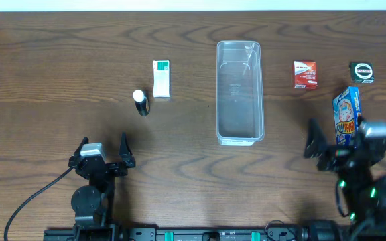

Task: Pack container
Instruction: 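Reach the right gripper to the blue box and grasp it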

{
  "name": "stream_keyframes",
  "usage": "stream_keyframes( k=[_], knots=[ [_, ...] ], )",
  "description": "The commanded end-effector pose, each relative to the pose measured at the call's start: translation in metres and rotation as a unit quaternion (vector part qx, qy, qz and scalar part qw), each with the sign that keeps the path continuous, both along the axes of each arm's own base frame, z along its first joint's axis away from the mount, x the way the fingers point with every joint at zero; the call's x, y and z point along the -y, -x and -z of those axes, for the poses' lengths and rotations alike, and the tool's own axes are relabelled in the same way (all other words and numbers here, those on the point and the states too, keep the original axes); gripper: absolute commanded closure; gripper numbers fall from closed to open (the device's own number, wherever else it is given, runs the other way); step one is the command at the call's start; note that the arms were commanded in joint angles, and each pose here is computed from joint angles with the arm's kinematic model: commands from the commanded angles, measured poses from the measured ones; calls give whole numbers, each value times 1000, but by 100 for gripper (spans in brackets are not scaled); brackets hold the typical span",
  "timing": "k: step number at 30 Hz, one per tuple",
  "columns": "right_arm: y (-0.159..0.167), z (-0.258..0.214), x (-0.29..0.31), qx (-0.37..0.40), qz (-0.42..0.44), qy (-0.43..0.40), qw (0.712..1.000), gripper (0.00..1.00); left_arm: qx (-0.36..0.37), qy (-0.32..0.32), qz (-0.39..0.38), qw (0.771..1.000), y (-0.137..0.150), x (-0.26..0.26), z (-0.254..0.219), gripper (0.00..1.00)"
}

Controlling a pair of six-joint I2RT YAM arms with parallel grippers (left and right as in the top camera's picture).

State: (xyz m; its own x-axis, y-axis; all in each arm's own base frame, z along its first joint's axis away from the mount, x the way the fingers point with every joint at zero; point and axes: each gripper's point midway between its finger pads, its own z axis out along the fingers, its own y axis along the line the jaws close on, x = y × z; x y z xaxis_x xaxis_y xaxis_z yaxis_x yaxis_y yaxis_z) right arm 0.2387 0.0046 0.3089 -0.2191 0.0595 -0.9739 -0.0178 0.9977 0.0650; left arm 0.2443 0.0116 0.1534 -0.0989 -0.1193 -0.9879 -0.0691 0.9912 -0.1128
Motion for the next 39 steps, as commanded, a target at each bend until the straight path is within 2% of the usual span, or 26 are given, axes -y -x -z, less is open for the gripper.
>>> stream_keyframes(
  k=[1, 4, 10, 14, 21, 25, 35, 39],
  knots=[
    [-21, -6, 31, -66, 58, 76, 993, 1, -25, -6, -7, 1000, 1, -3, 17, 2],
    [-37, 3, 50, -149, 76, 92, 982, 1, -25, -6, -7, 1000, 1, -3, 17, 2],
    [-68, 36, 78, -274, 52, 47, 959, 1, -25, -6, -7, 1000, 1, -3, 17, 2],
    [-78, 73, 110, -355, 60, -9, 933, 1, -25, -6, -7, 1000, 1, -3, 17, 2],
    [-82, 96, 160, -385, 137, 9, 913, 1, -25, -6, -7, 1000, 1, -3, 17, 2],
    [-91, 95, 173, -368, 148, 13, 918, 1, -25, -6, -7, 1000, 1, -3, 17, 2],
    [-110, 140, 154, -402, -6, 46, 914, 1, -25, -6, -7, 1000, 1, -3, 17, 2],
    [-114, 155, 158, -416, -23, 60, 907, 1, -25, -6, -7, 1000, 1, -3, 17, 2]
  ],
)
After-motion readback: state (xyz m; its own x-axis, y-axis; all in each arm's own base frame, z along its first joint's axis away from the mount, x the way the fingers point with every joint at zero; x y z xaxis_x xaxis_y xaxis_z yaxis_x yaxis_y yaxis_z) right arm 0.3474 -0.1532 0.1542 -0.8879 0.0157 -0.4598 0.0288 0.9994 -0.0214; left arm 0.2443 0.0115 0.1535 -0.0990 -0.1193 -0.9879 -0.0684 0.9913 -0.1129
